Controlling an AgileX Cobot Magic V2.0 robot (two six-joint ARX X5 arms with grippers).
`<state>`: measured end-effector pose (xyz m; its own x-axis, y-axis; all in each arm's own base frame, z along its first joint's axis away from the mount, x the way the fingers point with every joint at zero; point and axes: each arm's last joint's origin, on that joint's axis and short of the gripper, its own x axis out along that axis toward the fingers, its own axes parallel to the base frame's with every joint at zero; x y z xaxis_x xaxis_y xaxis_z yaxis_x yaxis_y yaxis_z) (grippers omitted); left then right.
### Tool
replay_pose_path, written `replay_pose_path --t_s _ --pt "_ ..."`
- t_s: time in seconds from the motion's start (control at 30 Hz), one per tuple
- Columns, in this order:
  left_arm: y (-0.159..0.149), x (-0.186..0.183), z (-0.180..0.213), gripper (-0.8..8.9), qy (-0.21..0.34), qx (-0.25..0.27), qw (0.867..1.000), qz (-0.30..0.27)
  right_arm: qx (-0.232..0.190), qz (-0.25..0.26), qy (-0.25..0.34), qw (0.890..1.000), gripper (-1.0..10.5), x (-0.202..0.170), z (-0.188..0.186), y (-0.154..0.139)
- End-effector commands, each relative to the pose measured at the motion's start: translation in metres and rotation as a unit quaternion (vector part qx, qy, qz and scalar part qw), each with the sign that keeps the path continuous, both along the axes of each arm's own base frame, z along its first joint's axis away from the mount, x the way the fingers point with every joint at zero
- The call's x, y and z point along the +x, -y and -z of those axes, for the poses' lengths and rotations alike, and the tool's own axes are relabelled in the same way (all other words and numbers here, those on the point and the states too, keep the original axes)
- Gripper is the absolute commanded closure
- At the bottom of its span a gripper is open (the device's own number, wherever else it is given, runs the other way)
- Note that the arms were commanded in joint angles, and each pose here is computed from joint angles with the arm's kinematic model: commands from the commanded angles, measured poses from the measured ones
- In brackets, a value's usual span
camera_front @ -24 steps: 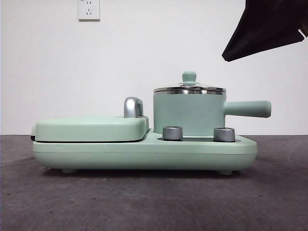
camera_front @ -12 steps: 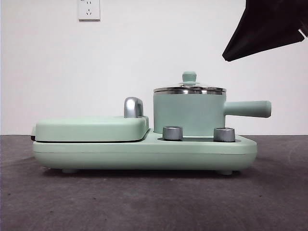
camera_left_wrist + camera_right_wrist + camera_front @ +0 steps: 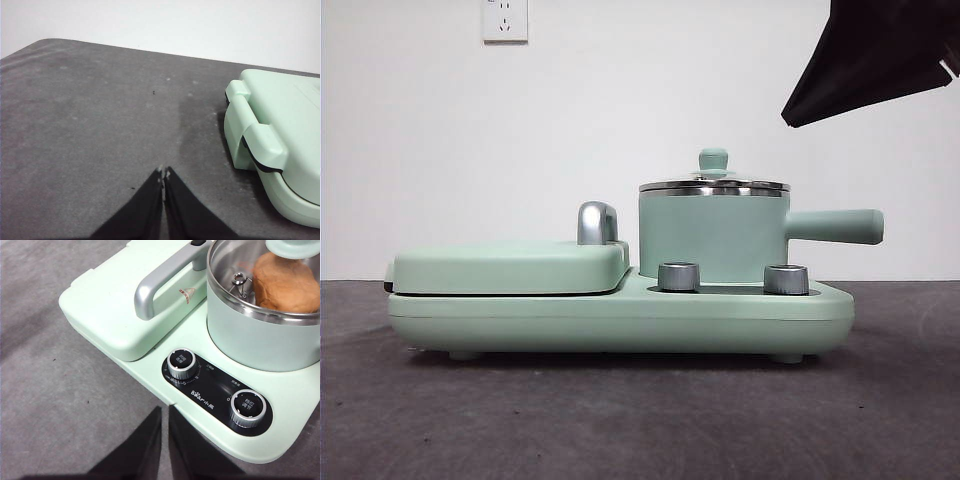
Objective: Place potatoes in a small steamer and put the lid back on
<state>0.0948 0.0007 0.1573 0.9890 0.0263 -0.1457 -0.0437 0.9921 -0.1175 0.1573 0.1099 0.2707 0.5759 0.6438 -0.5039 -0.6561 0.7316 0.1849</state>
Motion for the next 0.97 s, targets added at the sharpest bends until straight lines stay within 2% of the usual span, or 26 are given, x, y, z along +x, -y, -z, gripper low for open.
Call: replay_pose_path --t_s 0.03,0.13,0.2,0.33,0.47,0.63,0.7,0.97 --pt "0.0 0.001 0.005 8.08 -0.002 -0.001 1.0 0.0 0.007 -0.002 0.008 1.0 9.3 0.001 -0.006 -0.002" --pt "0.0 0.001 0.005 8.08 -0.002 -0.001 1.0 0.0 -0.029 -0.002 0.064 0.998 9.3 0.0 -0.01 0.005" --pt "0.0 0.001 0.005 8.08 -0.002 -0.001 1.0 0.0 -0.037 0.012 0.11 0.993 9.3 -0.002 -0.012 0.014" --pt "0.0 0.001 0.005 8.08 -0.002 -0.001 1.0 0.0 -0.02 0.08 0.177 0.981 9.3 -0.012 -0.003 0.043" --pt "0.0 0.001 0.005 8.08 -0.002 -0.001 1.0 0.0 -0.009 0.165 0.235 0.958 9.3 -0.029 0.022 0.074" --pt "0.0 0.001 0.005 8.08 -0.002 -0.001 1.0 0.0 -0.008 0.23 0.273 0.934 9.3 -0.047 0.056 0.093" --pt "0.0 0.001 0.005 8.08 -0.002 -0.001 1.0 0.0 -0.007 0.242 0.28 0.929 9.3 -0.052 0.067 0.097" --pt "0.0 0.001 0.005 8.08 -0.002 -0.001 1.0 0.0 0.005 0.263 0.288 0.921 9.3 -0.058 0.105 0.101"
